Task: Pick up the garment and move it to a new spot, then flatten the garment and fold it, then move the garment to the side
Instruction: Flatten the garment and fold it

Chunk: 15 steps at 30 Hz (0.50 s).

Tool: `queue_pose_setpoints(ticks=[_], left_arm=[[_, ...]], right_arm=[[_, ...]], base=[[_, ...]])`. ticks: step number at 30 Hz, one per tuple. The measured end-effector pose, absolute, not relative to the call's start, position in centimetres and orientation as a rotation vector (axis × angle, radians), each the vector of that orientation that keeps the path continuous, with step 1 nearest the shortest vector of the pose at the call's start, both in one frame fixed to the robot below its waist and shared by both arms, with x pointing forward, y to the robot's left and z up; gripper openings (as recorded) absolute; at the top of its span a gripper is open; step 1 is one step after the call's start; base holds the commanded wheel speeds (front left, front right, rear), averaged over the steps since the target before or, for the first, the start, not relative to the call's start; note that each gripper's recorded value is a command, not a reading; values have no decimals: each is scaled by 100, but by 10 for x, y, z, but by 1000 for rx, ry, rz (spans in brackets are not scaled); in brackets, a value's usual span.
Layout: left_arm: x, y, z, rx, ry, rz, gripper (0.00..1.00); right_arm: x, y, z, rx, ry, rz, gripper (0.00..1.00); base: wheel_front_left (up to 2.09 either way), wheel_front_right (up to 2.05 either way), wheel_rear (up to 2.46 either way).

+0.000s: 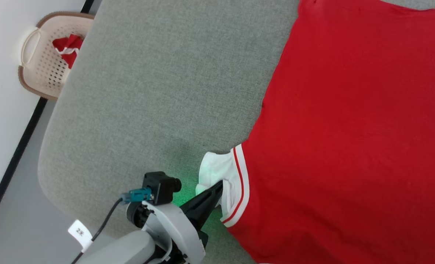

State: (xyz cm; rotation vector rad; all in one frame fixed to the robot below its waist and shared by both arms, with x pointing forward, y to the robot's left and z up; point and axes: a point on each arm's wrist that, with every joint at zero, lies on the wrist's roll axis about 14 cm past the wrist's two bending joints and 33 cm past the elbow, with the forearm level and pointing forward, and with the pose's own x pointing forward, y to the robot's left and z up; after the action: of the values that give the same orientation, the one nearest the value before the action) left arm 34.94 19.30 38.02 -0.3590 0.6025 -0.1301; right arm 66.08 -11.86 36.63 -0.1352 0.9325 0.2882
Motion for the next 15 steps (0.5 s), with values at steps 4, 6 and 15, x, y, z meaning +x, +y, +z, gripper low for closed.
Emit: queue_pose_setpoints(ticks=[4,6,15], left_arm=[[350,194,382,-356,597,-132,0],[351,194,382,-353,595,-133,0],[350,207,391,-311,573,-128,0]], right_arm=[[659,-128,370,-105,940,252,0],[657,-128,372,-94,934,245,0],[624,-116,388,-175,907,303,0]], base=[[0,0,0],[0,0,0],[0,0,0]])
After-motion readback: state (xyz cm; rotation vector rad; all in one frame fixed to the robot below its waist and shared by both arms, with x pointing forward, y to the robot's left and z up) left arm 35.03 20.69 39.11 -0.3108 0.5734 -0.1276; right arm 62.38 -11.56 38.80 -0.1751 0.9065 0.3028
